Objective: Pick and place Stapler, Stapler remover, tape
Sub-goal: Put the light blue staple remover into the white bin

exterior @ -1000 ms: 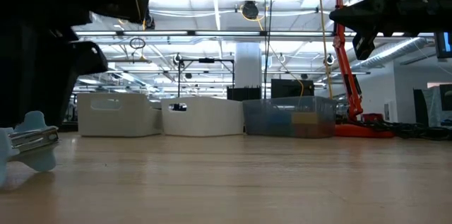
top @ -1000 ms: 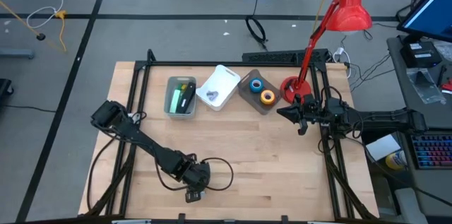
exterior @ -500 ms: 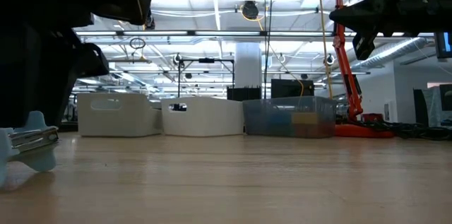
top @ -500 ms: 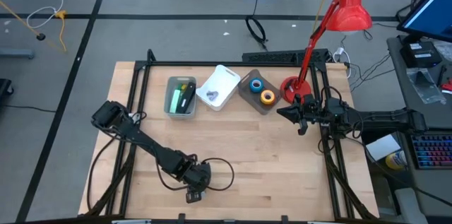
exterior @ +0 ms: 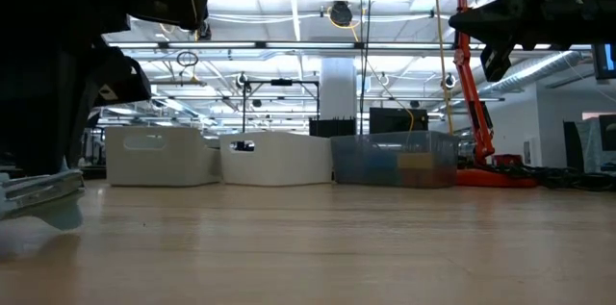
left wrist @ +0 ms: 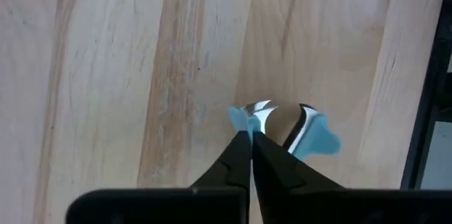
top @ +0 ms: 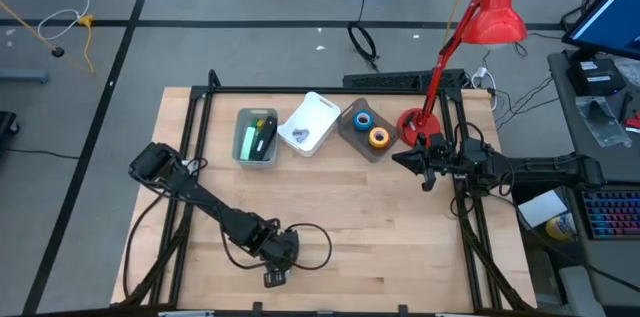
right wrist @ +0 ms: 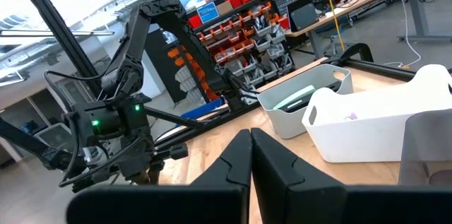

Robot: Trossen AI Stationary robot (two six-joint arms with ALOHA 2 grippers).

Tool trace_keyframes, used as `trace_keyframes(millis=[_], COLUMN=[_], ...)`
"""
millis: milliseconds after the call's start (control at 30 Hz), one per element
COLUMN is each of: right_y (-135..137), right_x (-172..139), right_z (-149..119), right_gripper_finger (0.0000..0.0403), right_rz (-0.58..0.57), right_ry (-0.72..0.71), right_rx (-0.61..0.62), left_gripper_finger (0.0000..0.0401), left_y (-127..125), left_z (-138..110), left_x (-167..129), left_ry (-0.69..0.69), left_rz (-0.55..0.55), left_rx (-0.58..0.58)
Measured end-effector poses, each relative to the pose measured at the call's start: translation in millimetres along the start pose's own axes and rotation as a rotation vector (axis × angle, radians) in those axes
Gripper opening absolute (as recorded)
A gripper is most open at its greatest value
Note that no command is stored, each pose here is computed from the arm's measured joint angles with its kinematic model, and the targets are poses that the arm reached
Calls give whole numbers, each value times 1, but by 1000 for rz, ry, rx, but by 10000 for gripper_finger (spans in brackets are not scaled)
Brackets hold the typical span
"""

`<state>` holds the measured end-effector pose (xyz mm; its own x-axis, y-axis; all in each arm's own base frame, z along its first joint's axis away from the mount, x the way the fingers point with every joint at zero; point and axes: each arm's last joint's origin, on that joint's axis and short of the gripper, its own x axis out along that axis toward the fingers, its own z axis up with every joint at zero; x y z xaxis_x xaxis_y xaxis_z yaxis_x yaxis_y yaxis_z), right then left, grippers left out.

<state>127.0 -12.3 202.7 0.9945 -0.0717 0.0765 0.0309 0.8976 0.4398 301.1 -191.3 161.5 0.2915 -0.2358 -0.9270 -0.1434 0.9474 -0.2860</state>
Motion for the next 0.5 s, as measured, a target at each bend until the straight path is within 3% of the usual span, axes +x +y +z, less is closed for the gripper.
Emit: trace_keyframes(millis=[500], right_y=[0], right_x=[0], right_z=[0], right_gripper_finger=[1], right_rz=[0], right_ry=[0], right_rx=[0], left_gripper_finger=[3], left_y=[19], left_z=[15], left_x=[-6], left_ry=[59], left_rz=[-54], left_rx=[-80])
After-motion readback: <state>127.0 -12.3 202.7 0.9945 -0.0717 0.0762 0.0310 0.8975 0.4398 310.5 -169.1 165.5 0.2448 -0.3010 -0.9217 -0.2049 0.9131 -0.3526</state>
